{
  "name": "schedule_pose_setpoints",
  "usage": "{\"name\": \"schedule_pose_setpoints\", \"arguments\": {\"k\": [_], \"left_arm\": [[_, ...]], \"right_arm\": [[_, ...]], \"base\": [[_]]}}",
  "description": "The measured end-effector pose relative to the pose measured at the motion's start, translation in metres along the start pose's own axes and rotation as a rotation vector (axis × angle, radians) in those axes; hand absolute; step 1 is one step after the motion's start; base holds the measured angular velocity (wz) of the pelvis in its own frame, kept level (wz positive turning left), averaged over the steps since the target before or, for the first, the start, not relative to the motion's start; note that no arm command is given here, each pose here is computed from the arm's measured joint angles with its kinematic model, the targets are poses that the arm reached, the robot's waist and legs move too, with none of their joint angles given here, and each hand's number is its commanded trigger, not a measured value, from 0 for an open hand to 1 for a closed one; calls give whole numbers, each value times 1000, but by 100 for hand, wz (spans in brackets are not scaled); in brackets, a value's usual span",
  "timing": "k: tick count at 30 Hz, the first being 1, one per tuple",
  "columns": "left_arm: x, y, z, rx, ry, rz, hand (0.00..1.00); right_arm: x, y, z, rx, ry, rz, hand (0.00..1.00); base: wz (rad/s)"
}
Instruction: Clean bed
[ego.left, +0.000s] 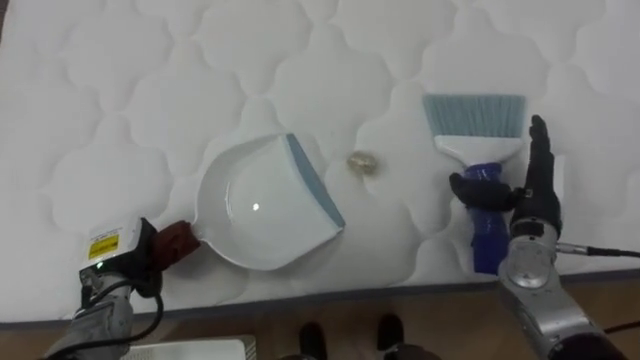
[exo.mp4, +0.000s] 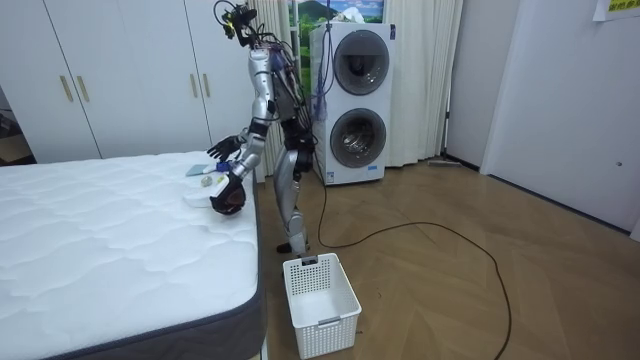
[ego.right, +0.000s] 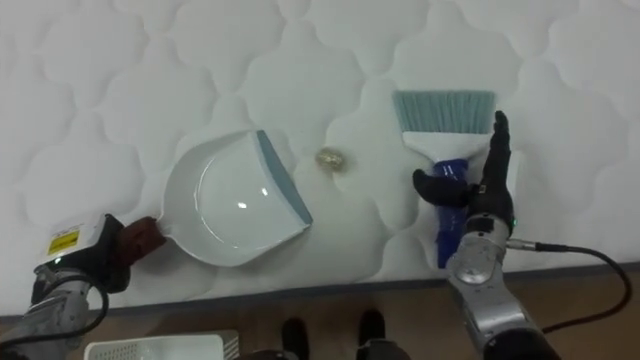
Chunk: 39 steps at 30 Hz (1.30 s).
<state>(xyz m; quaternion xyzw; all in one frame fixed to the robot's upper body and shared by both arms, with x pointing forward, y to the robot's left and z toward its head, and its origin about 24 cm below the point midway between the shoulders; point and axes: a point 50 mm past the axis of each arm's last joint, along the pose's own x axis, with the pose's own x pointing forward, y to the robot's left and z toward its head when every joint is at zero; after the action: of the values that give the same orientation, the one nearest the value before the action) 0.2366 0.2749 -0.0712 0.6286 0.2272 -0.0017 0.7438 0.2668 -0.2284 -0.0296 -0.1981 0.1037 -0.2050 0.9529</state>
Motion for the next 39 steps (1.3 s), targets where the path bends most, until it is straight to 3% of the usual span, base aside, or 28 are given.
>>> {"name": "schedule_pose_setpoints", "arguments": {"k": [7,23,25,26,27,28,39], "left_arm": [[2,3,3,9,-9,11,100],[0,-1,0,25,-3,-7,100],[0,-1,0,27,-2,-7,100],[0,-1,0,27,-2,-7,100],[0,-1,0,27,-2,-7,100],[0,-1,0,29,0,-7,100],[1,1,-2,44,23,-3,100]], "right_arm": [[-11,-4,-27,-61,95,43,0],[-10,-10,-46,-196,152,94,2],[-10,-10,-47,-215,149,100,53],[-10,-10,-47,-221,147,102,70],[-10,-10,-48,-231,145,104,76],[-10,-11,-48,-238,144,99,100],[-4,-31,-57,-312,224,-2,100]], "base": [[0],[0],[0],[0],[0],[0],[1]]}}
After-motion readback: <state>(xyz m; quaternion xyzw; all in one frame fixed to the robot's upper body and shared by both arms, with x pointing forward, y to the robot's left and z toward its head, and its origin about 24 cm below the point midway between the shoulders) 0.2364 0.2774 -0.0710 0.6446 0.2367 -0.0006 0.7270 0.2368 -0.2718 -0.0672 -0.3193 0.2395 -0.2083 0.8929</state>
